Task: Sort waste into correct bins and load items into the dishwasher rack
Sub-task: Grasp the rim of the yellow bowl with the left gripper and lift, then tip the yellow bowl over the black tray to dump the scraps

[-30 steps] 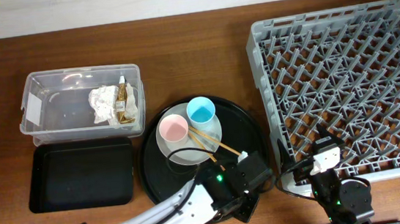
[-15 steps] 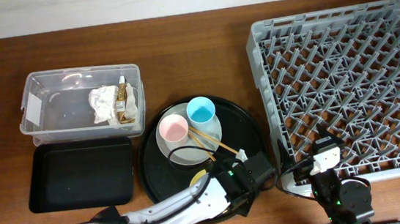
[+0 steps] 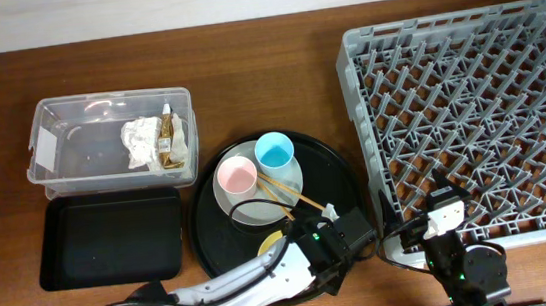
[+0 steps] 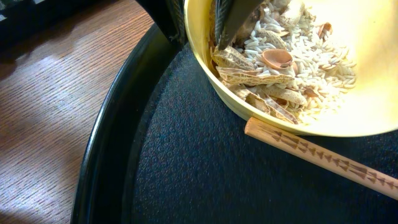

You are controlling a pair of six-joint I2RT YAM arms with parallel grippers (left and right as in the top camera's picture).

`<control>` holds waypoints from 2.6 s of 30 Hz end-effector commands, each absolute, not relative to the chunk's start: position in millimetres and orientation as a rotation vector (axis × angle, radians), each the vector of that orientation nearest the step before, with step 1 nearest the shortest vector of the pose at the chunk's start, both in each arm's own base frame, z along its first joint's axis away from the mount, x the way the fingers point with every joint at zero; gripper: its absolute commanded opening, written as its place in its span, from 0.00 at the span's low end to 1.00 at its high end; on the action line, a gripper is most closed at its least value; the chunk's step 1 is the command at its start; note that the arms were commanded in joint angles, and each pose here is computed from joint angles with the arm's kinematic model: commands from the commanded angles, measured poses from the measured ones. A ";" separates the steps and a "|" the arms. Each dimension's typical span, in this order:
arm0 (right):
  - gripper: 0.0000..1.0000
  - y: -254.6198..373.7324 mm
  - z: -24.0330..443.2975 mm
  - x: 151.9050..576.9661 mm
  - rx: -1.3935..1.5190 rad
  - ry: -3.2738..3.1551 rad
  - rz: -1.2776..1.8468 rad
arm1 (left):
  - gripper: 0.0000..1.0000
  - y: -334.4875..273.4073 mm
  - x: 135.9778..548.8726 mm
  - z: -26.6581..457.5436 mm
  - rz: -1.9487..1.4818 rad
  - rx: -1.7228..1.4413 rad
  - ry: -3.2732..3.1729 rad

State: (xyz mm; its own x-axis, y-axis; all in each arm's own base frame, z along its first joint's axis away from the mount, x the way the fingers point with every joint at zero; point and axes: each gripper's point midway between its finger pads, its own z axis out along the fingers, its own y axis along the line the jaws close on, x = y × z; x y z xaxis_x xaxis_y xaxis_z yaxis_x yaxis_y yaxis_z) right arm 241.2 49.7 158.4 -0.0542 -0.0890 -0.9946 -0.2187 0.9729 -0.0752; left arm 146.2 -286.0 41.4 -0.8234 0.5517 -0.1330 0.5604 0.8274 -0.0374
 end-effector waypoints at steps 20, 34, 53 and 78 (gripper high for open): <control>0.99 48.1 156.7 241.3 -0.224 1.631 0.106 | 0.00 -281.1 170.2 80.1 -0.059 0.780 2.866; 0.99 48.1 156.6 241.3 -0.224 1.631 0.106 | 0.00 -127.3 255.9 219.2 -0.325 0.125 2.763; 0.99 48.1 156.8 241.3 -0.224 1.630 0.106 | 0.00 12.1 279.1 208.4 -0.806 -0.463 2.516; 0.99 56.3 252.3 218.7 -0.128 1.635 0.303 | 0.00 97.6 288.1 179.7 -1.320 -0.726 1.887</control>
State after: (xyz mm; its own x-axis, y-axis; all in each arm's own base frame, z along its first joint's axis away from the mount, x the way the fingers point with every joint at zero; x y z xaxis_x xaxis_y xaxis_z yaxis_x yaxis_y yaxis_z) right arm 227.1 57.2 207.4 -0.0915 0.0680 -0.9935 -0.2628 0.9606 0.0899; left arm 284.0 102.8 172.8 -0.5770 -0.7734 -0.2624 -0.1461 0.4139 -0.8985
